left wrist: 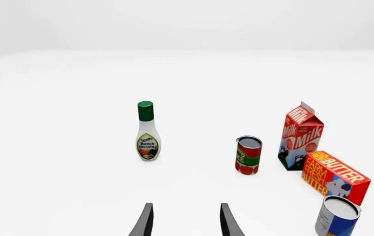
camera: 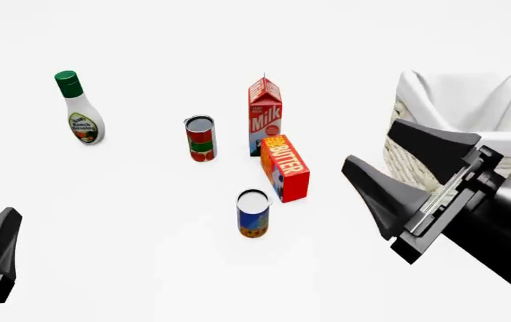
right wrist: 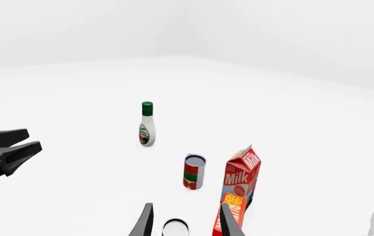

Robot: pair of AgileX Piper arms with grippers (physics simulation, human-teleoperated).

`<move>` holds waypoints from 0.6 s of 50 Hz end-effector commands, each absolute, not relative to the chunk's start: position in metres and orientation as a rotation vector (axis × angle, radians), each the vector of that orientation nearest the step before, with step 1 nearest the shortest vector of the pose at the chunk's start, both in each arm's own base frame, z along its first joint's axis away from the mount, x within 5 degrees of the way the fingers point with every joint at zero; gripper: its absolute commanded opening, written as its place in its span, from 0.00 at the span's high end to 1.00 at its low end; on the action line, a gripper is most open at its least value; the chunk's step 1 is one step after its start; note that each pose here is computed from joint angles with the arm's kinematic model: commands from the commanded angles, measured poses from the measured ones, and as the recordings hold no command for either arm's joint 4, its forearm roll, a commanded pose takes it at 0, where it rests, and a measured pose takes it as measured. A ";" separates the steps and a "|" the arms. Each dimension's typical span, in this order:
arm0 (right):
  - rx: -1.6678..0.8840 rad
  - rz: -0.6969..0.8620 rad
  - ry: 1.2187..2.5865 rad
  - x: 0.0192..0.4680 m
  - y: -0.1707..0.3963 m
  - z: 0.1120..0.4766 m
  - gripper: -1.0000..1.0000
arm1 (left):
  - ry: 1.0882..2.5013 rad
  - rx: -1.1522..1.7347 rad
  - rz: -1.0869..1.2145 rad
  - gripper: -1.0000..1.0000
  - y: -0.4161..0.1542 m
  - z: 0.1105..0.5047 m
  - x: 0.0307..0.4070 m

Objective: Pick the alphabet soup and place it in the basket.

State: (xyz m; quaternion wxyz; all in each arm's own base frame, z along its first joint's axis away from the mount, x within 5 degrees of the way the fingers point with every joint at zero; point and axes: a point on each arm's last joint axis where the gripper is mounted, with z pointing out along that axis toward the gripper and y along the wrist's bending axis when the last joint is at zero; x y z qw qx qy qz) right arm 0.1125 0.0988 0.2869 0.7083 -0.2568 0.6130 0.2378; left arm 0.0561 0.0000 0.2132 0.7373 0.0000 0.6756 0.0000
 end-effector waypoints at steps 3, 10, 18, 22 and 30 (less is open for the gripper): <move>-0.602 0.556 1.371 0.120 0.113 0.279 0.00 | 1.484 0.000 0.000 0.00 0.000 0.213 0.056; -0.603 0.557 1.380 0.124 0.117 0.275 0.00 | 1.484 0.000 0.000 0.00 0.000 0.213 0.056; -0.600 0.557 1.401 0.130 0.122 0.266 0.00 | 1.484 0.000 0.000 0.00 0.000 0.213 0.056; -0.600 0.558 1.413 0.135 0.126 0.262 0.00 | 1.484 0.000 0.000 0.00 0.000 0.213 0.056; -0.597 0.557 1.444 0.144 0.133 0.249 0.00 | 1.484 0.000 0.000 0.00 0.000 0.213 0.056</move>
